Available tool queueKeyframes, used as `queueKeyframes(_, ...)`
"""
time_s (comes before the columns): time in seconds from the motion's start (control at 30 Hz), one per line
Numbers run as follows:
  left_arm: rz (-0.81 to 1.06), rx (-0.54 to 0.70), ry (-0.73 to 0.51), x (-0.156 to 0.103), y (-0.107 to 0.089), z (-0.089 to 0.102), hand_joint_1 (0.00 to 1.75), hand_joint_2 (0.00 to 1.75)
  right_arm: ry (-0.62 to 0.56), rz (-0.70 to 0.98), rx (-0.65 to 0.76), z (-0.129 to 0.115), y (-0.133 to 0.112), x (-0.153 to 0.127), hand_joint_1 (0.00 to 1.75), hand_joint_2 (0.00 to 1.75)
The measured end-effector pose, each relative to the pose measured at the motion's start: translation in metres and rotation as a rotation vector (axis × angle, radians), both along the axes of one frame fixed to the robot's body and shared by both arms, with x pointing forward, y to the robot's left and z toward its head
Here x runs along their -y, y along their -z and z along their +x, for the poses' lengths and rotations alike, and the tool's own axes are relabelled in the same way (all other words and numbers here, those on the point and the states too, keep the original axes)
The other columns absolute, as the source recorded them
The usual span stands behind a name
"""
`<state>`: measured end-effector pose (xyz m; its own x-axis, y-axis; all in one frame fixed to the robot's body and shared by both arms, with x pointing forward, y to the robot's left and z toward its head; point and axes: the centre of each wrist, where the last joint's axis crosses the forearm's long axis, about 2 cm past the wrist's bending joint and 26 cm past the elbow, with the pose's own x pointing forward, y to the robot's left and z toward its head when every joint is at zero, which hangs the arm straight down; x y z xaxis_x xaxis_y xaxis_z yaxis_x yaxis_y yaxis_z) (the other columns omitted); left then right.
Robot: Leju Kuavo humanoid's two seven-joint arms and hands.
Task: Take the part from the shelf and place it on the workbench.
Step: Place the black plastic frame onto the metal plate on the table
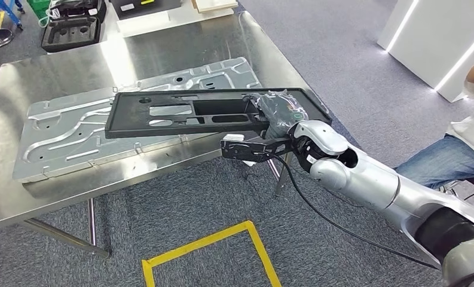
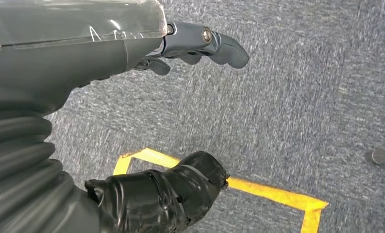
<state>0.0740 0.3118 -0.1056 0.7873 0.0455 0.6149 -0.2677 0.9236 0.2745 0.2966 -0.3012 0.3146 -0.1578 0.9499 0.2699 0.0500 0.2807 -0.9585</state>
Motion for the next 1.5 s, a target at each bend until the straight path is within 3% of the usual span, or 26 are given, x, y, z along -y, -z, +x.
queueKeyframes(0.57, 0.004, -0.011, 0.001, -0.002, 0.000, -0.002, 0.00, 1.75, 0.004, -0.034, -0.019, 0.004, 0.006, 0.002, 1.75, 1.75)
queueKeyframes(0.93, 0.003, 0.000, 0.020, -0.002, -0.001, 0.004, 0.00, 1.75, -0.042, -0.266, -0.036, 0.019, 0.014, 0.002, 1.75, 1.75)
queueKeyframes(1.23, 0.004, -0.011, 0.030, -0.002, 0.000, -0.001, 0.00, 1.75, -0.108, -0.419, -0.049, 0.031, 0.040, -0.002, 1.75, 1.75)
queueKeyframes(1.5, 0.006, -0.005, 0.037, 0.000, 0.000, 0.003, 0.00, 1.75, -0.079, -0.529, -0.008, 0.038, 0.049, -0.001, 1.75, 1.75)
